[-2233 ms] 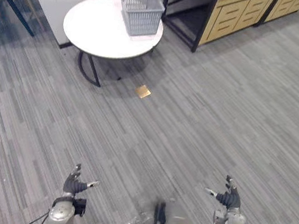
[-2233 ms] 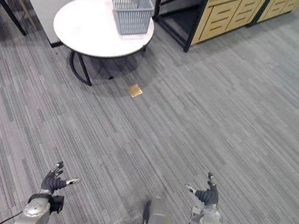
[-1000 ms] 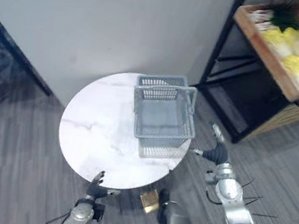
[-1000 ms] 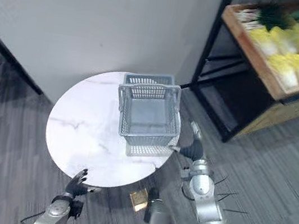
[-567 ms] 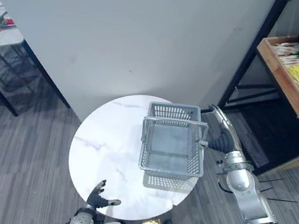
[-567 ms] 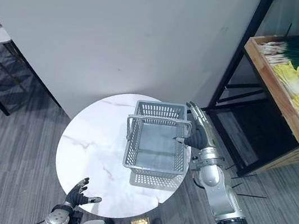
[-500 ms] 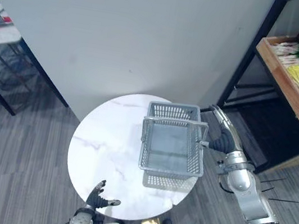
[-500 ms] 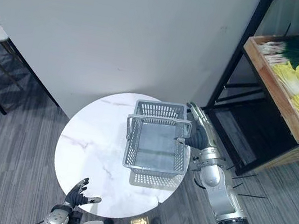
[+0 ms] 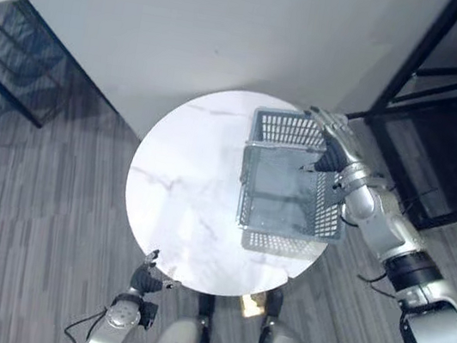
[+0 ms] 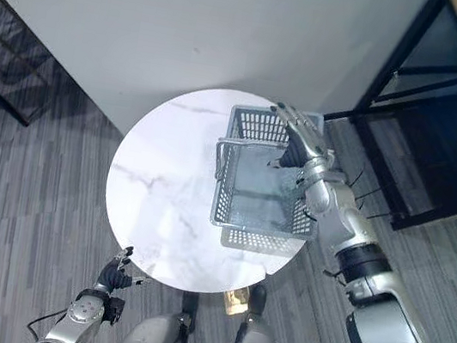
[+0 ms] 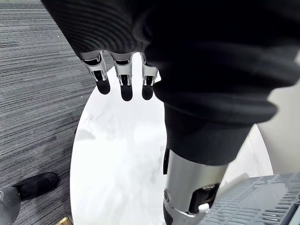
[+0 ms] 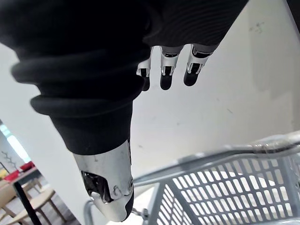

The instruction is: Pick vegetable in the basket

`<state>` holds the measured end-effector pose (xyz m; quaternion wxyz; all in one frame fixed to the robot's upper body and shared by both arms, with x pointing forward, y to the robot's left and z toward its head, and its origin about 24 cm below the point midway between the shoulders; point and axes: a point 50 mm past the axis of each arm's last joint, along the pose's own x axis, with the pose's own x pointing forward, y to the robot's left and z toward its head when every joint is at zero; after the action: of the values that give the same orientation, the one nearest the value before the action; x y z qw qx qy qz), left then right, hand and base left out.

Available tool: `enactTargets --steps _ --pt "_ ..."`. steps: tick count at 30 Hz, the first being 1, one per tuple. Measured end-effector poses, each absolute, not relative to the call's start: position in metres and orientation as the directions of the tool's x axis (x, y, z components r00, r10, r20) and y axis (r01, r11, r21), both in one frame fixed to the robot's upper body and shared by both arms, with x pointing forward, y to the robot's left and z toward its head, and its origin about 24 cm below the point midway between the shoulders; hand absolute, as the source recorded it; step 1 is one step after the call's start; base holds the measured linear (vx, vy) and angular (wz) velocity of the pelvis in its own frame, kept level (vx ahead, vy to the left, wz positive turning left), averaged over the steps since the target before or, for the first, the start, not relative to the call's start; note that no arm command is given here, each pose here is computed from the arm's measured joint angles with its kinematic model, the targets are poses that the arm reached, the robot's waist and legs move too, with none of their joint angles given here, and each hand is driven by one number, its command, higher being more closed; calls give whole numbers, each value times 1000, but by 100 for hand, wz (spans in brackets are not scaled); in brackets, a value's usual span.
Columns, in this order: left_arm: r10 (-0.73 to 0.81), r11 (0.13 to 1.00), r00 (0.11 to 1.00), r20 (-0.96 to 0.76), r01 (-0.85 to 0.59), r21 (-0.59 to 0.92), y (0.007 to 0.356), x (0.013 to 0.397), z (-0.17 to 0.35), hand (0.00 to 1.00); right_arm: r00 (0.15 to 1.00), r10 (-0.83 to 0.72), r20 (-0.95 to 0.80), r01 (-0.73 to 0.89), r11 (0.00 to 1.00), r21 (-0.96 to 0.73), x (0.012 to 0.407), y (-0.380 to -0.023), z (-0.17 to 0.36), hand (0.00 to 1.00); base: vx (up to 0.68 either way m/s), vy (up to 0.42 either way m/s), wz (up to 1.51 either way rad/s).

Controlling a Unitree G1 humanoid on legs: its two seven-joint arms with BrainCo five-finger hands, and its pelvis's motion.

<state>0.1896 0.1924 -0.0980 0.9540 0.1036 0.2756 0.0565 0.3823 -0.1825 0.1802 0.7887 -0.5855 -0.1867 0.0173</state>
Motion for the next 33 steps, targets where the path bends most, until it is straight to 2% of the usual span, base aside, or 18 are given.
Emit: enactTargets --steps 1,2,5,11,15,18,22,26,33 --pt "166 974 848 -503 -62 217 192 193 -95 0 938 217 272 200 301 -932 388 -189 186 0 0 17 25" --pt "163 976 860 -484 -68 209 191 198 -92 0 951 172 258 202 284 -937 392 -199 188 100 -7 20 26" --pt "163 979 877 -453 -87 184 190 207 -86 0 975 67 212 190 246 -950 396 -226 186 100 -34 14 23" --pt "170 979 875 -453 -97 180 191 207 -86 0 979 20 201 189 257 -948 397 -235 188 100 -42 8 22" --pt "171 978 871 -461 -96 183 192 206 -87 0 964 15 267 241 387 -890 382 -237 181 100 -39 -9 -1" --pt "168 978 871 -462 -88 190 191 205 -87 0 956 -8 293 266 445 -855 366 -244 169 100 34 -10 -17" --pt "169 978 865 -473 -86 192 190 203 -89 0 964 -68 258 252 544 -801 335 -262 138 100 92 -10 -3" --pt "204 973 857 -473 -124 195 199 195 -88 0 961 -175 215 275 687 -673 290 -277 105 100 61 7 -20" --pt "261 963 818 -513 -186 193 214 173 -95 0 915 -383 127 400 819 -411 225 -295 65 100 16 20 -34"
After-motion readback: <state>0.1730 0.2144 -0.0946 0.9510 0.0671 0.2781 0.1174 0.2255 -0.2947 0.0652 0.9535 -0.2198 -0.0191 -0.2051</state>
